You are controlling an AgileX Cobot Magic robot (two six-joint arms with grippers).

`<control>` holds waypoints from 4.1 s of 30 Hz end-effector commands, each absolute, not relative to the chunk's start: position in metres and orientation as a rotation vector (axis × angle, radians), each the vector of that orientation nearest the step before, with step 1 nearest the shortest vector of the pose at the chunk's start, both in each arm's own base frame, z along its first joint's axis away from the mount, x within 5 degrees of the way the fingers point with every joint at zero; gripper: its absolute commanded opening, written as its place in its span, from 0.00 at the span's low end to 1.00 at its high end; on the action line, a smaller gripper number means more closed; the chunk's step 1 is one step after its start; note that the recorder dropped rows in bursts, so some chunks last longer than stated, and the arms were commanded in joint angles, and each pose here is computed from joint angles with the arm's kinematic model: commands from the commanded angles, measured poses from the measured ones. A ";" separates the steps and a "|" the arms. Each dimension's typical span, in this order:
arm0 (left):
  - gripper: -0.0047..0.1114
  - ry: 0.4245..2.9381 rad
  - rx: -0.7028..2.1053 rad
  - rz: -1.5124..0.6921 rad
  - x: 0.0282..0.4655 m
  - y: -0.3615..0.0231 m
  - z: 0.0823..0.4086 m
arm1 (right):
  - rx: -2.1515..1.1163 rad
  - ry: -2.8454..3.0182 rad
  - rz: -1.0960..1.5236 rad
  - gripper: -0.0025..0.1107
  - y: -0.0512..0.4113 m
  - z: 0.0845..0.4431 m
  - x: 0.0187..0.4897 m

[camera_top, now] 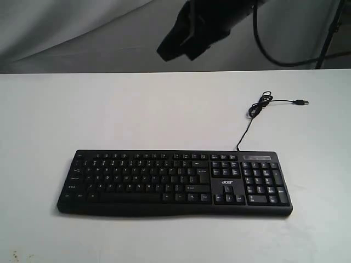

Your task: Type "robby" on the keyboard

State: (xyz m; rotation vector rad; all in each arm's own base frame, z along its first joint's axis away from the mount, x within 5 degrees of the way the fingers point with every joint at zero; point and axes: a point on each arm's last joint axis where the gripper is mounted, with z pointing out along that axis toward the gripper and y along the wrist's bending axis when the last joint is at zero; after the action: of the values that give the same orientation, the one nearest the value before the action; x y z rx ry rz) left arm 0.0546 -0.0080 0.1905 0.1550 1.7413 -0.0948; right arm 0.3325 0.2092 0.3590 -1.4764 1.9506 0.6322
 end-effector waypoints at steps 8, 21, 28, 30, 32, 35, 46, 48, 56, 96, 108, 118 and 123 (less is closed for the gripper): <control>0.04 1.736 0.161 -0.097 0.055 -0.008 0.190 | -1.750 1.873 0.508 0.02 0.303 0.260 0.337; 0.04 1.736 0.161 -0.097 0.055 -0.008 0.190 | -1.776 1.937 0.441 0.02 0.332 0.168 0.356; 0.04 1.736 0.161 -0.097 0.055 -0.008 0.190 | -1.750 1.959 0.497 0.02 0.335 0.164 0.356; 0.04 1.736 0.161 -0.097 0.055 -0.008 0.190 | -1.745 1.957 0.507 0.02 0.336 0.164 0.356; 0.04 1.736 0.161 -0.097 0.055 -0.008 0.190 | -1.746 1.955 0.508 0.02 0.336 0.164 0.355; 0.04 1.736 0.161 -0.097 0.055 -0.008 0.190 | -1.761 1.941 0.506 0.02 0.336 0.164 0.355; 0.04 1.736 0.161 -0.097 0.055 -0.008 0.190 | -1.793 1.944 0.525 0.02 0.335 0.162 0.352; 0.04 1.736 0.161 -0.097 0.055 -0.008 0.190 | -1.793 1.944 0.525 0.02 0.335 0.162 0.352; 0.04 1.736 0.161 -0.097 0.055 -0.008 0.190 | -1.806 1.945 0.548 0.02 0.341 0.149 0.350; 0.04 1.736 0.161 -0.097 0.055 -0.008 0.190 | -1.812 1.925 0.500 0.02 0.353 0.134 0.346; 0.04 1.736 0.161 -0.097 0.055 -0.008 0.190 | -1.810 1.938 0.482 0.02 0.352 0.134 0.347; 0.04 1.736 0.161 -0.097 0.055 -0.008 0.190 | -1.808 1.943 0.478 0.02 0.352 0.133 0.347; 0.04 1.736 0.161 -0.097 0.055 -0.008 0.190 | -1.805 1.953 0.460 0.02 0.351 0.132 0.348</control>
State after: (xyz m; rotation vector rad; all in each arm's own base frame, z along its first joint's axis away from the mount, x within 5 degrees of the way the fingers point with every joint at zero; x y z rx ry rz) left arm 0.0546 -0.0080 0.1905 0.1550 1.7413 -0.0948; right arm 0.3470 0.3496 0.1291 -1.8088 1.9612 0.4701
